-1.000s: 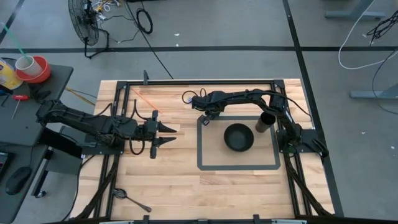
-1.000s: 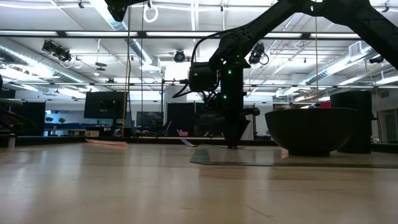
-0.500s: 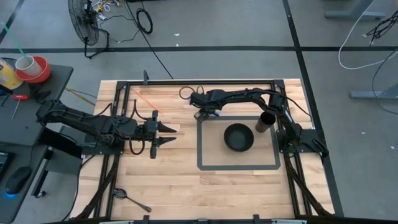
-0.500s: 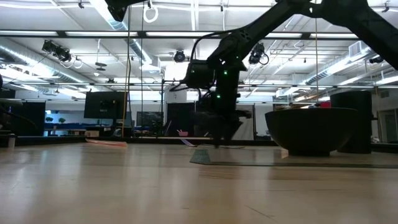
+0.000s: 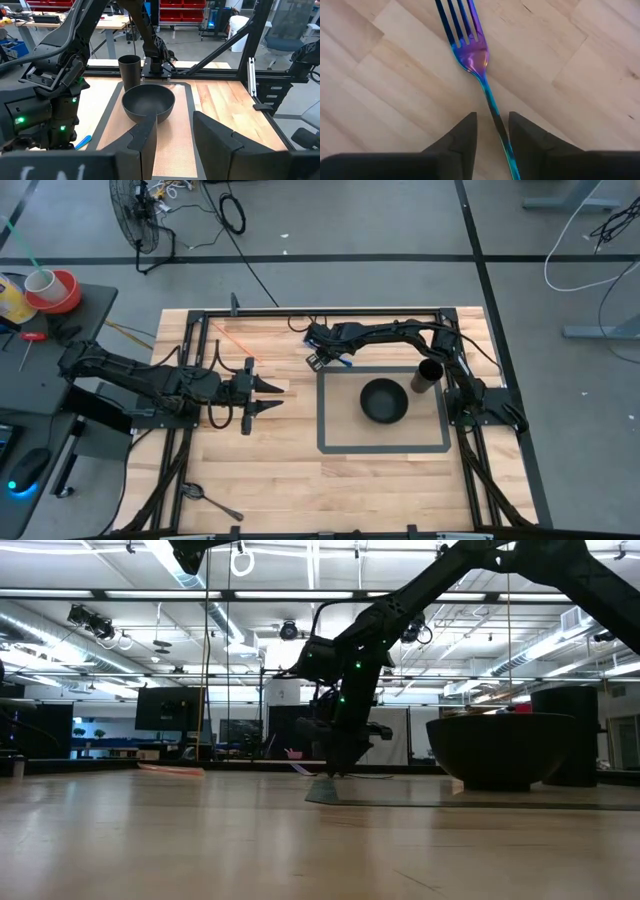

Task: Pick & Place Utensil
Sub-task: Put the blue fork into the black bowl

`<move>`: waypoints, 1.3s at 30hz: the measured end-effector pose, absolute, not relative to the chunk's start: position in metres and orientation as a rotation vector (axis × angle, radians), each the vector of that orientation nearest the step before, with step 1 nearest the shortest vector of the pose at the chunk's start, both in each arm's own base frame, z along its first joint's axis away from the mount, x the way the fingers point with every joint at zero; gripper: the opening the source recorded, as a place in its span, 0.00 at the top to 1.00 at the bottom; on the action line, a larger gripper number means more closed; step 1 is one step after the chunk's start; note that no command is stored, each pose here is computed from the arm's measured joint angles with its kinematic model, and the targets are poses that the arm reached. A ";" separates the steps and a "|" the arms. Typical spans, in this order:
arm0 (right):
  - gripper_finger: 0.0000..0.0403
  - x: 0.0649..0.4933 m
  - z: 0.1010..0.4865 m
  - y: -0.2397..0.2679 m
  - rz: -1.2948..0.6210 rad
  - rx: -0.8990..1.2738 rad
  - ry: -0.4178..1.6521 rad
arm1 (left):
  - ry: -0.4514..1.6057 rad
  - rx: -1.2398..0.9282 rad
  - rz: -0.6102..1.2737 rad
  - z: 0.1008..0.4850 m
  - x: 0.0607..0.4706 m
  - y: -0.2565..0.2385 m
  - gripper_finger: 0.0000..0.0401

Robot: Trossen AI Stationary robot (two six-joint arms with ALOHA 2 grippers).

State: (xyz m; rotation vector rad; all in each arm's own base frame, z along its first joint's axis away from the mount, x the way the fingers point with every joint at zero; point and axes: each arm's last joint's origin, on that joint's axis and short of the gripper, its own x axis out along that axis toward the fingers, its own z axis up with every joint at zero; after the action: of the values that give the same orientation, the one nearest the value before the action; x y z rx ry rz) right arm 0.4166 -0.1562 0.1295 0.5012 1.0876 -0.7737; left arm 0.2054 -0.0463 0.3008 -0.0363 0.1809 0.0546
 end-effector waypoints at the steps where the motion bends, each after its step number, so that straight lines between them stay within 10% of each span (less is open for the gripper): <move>1: 0.73 0.416 0.129 -0.156 -0.770 0.505 1.087 | 0.181 -0.036 0.055 0.301 0.205 -0.046 0.67; 39: 0.92 0.417 0.127 -0.155 -0.742 0.528 1.084 | 0.181 -0.036 0.055 0.301 0.205 -0.046 0.67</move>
State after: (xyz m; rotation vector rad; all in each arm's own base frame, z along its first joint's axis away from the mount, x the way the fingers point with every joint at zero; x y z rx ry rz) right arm 0.4167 -0.1545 0.1266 0.5282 1.0844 -0.7425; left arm 0.2054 -0.0462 0.3008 -0.0363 0.1808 0.0551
